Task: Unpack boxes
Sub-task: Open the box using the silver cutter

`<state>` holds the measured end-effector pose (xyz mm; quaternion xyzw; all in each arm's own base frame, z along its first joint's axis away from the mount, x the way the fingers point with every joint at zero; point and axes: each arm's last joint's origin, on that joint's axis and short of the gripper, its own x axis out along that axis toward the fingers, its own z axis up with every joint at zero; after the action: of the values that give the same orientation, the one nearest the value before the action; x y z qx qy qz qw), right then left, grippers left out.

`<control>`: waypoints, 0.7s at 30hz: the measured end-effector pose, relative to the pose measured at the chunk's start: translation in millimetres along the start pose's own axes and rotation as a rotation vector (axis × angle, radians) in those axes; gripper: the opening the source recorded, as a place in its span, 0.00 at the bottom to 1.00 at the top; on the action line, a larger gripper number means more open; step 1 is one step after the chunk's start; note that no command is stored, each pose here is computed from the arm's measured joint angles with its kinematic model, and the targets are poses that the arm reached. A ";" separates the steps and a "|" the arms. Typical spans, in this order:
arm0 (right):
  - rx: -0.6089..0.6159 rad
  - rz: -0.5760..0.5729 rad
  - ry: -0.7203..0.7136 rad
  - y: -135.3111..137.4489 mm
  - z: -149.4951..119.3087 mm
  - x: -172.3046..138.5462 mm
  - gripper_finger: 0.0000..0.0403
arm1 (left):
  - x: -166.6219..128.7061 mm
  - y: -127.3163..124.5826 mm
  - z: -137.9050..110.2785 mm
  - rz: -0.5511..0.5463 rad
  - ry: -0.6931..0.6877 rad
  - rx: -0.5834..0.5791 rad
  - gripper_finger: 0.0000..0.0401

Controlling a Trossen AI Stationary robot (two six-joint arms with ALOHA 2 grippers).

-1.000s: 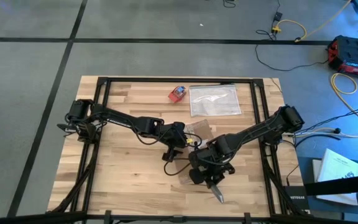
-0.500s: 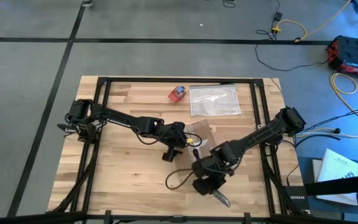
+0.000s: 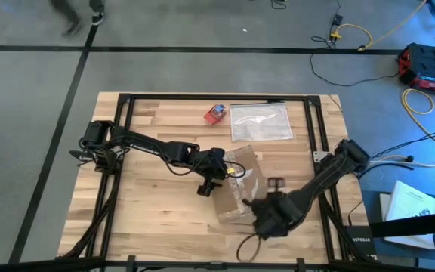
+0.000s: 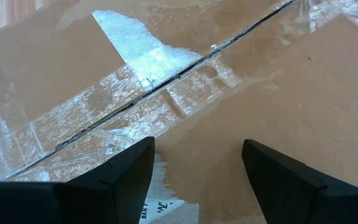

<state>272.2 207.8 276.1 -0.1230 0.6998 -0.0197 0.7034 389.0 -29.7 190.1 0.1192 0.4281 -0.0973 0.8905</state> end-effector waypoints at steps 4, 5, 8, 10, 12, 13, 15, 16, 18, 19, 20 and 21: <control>-0.345 -0.112 -0.018 25.8 28.1 1.6 0.15 | 0.0 0.1 -0.1 -0.002 0.000 -0.001 0.58; -0.361 -0.125 -0.045 31.2 35.7 1.8 0.15 | 0.0 0.1 -0.1 -0.002 0.000 -0.004 0.58; -0.279 -0.129 -0.095 41.6 50.6 -2.0 0.15 | 0.0 0.1 -0.3 -0.002 0.002 -0.024 0.58; -0.200 -0.118 -0.111 47.1 58.2 1.3 0.15 | 0.0 0.0 -0.4 -0.002 0.003 -0.034 0.58; -0.154 -0.113 -0.078 52.8 59.8 10.1 0.15 | 0.0 0.0 -0.5 -0.002 0.004 -0.036 0.58; -0.122 -0.103 -0.065 55.5 60.2 13.9 0.15 | 0.0 0.0 -0.5 -0.001 0.005 -0.036 0.58; -0.056 -0.080 -0.036 59.2 57.6 18.6 0.15 | 0.0 0.0 -0.7 -0.003 0.006 -0.036 0.58; -0.026 -0.084 -0.026 61.6 55.3 20.6 0.15 | -0.1 -0.1 -0.7 -0.004 0.008 -0.036 0.58; 0.022 -0.097 -0.019 64.4 52.8 25.2 0.15 | -0.1 -0.1 -0.9 -0.004 0.010 -0.038 0.58; 0.039 -0.103 -0.011 66.1 51.1 27.8 0.15 | -0.1 -0.1 -0.9 -0.005 0.010 -0.041 0.58; 0.057 -0.109 -0.004 67.4 49.6 30.0 0.15 | -0.1 -0.1 -0.9 -0.006 0.010 -0.045 0.58; 0.075 -0.112 0.004 68.4 48.2 32.2 0.15 | -0.1 -0.1 -0.9 -0.005 0.010 -0.048 0.58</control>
<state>310.7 274.7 230.4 -0.1353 0.6921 -0.0855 0.7038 388.2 -29.5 189.7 0.0973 0.4350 -0.0888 0.8907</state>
